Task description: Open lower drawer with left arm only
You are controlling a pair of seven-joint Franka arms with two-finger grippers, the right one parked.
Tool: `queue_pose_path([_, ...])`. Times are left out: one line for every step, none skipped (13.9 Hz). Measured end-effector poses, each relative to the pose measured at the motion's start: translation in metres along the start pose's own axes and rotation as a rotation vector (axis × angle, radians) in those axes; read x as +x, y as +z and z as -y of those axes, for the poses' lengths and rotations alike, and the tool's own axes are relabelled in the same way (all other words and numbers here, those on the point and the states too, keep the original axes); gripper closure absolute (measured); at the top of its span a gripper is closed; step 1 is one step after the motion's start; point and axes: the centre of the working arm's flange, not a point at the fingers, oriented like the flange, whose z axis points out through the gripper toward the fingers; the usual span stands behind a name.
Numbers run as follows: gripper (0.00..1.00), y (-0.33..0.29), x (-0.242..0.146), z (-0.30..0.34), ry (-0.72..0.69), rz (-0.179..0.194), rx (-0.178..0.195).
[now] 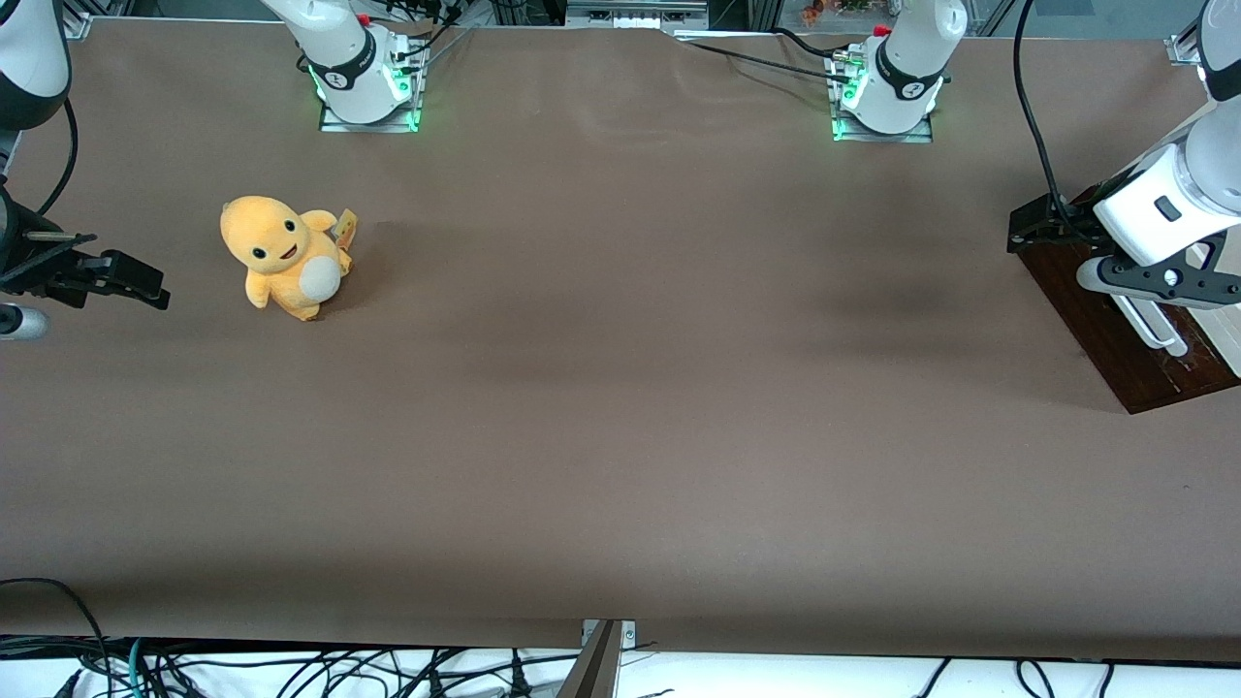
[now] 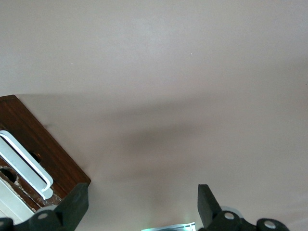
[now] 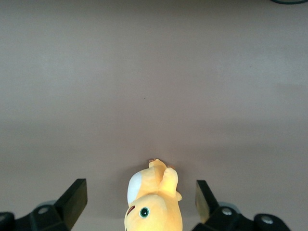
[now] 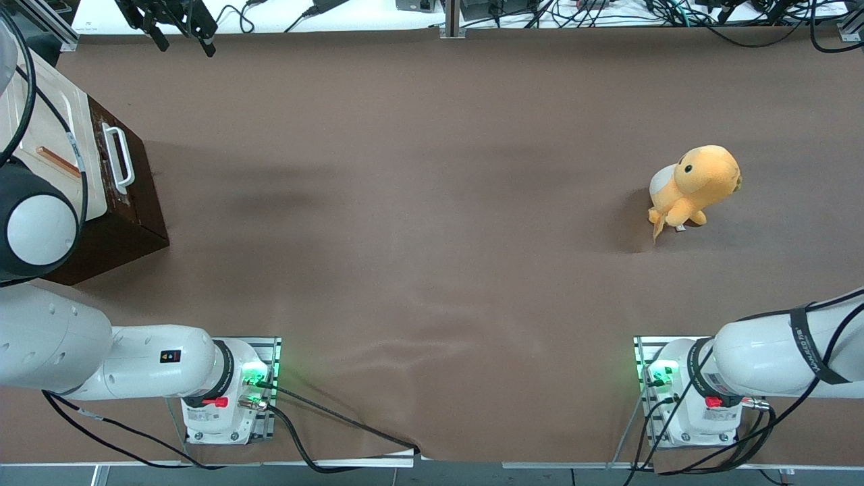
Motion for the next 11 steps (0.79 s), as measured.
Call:
queue_pose_path([0.00, 0.0005, 0.0000, 0.0000, 0.000, 0.001, 0.000])
queue_pose_path([0.00, 0.0016, 0.0000, 0.0000, 0.000, 0.004, 0.000])
queue_pose_path([0.00, 0.0027, 0.0001, 0.0000, 0.000, 0.006, -0.001])
queue_pose_path([0.00, 0.0034, 0.0002, 0.0001, 0.000, 0.007, -0.001])
queue_pose_path([0.00, 0.0043, 0.0006, 0.0006, -0.001, 0.009, -0.001])
queue_pose_path([0.00, 0.0058, 0.0013, 0.0018, -0.002, 0.012, -0.002])
queue_pose_path([0.00, 0.0075, 0.0021, 0.0031, -0.004, 0.015, -0.003])
queue_pose_path([0.00, 0.0084, 0.0025, 0.0039, -0.006, 0.017, -0.003])
queue_pose_path([0.00, 0.0087, 0.0025, 0.0044, -0.006, 0.017, -0.004])
queue_pose_path([0.00, 0.0087, 0.0025, 0.0046, -0.007, 0.017, -0.004])
queue_pose_path([0.00, 0.0087, 0.0025, 0.0048, -0.007, 0.017, -0.004])
